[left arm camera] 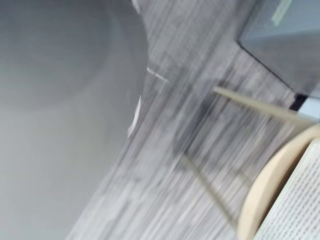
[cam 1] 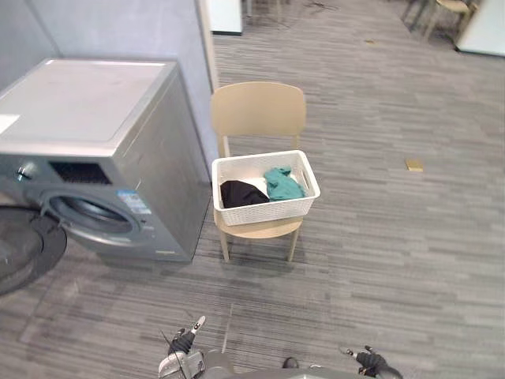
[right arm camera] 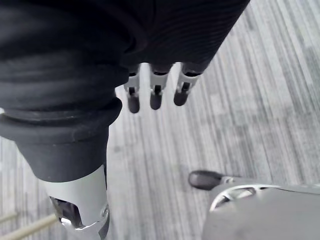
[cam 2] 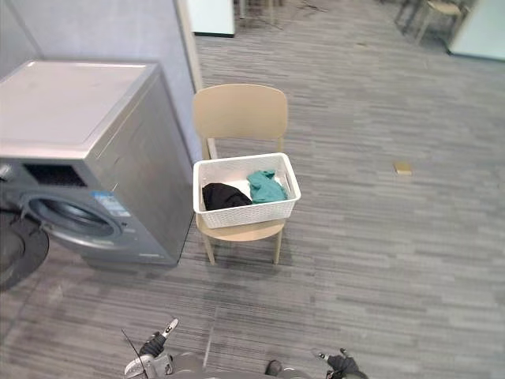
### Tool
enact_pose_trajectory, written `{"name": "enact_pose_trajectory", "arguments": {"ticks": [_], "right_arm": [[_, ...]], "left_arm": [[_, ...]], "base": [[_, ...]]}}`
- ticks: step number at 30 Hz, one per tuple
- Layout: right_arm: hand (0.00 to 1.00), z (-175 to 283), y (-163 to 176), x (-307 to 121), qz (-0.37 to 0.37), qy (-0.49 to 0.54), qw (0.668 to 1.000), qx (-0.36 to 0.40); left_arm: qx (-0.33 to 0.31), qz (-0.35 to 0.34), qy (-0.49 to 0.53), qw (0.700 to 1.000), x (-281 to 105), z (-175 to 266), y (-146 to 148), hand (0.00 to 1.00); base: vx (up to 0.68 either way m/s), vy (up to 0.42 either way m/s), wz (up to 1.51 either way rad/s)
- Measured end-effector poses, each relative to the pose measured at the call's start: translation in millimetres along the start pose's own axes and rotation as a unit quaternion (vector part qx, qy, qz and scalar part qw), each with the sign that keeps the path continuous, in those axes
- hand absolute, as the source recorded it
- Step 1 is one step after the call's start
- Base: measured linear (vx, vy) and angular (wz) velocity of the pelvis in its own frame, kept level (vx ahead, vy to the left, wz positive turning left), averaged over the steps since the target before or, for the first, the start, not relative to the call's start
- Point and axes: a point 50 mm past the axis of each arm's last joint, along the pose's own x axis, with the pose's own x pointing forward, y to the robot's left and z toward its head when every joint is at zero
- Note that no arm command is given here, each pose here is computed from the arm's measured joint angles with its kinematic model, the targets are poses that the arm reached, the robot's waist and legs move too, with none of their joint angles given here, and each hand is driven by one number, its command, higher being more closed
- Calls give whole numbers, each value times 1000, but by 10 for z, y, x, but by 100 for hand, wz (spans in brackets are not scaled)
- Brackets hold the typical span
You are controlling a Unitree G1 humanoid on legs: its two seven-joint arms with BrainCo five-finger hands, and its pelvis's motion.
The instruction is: Pick up the laundry basket with both hands and put the clothes into the washing machine.
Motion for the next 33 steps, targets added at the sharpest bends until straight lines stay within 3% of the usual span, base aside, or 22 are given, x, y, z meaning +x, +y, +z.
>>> {"name": "enact_pose_trajectory", "arguments": {"ticks": [10, 14, 19, 21, 29, 30, 33], "right_arm": [[0, 145, 259, 4, 35, -29, 999, -12], [0, 90, 239, -3, 34, -24, 999, -13], [0, 21, 318, -24, 42, -16, 999, 1], [0, 46, 396, -33, 53, -22, 998, -5], [0, 318, 586, -61, 81, -77, 993, -21], [0, 289, 590, -62, 82, -72, 994, -16], [0, 221, 397, -36, 58, -60, 996, -19]], "left_arm": [[-14, 48, 39, 998, -37, -206, 341, 0], [1, 35, 28, 999, -19, -142, 269, 0], [79, -5, -16, 997, 9, 68, 113, 0], [111, -5, -22, 994, 20, 112, 141, 0], [140, 17, -6, 990, 21, 55, 271, 0], [146, 28, -4, 989, 24, 68, 353, 0], [135, 12, 12, 991, -4, -72, 211, 0]], "base": [[240, 221, -40], [256, 211, -4], [216, 130, 19], [249, -36, 53], [129, -186, 31], [138, -420, 41], [136, -316, 44]]}}
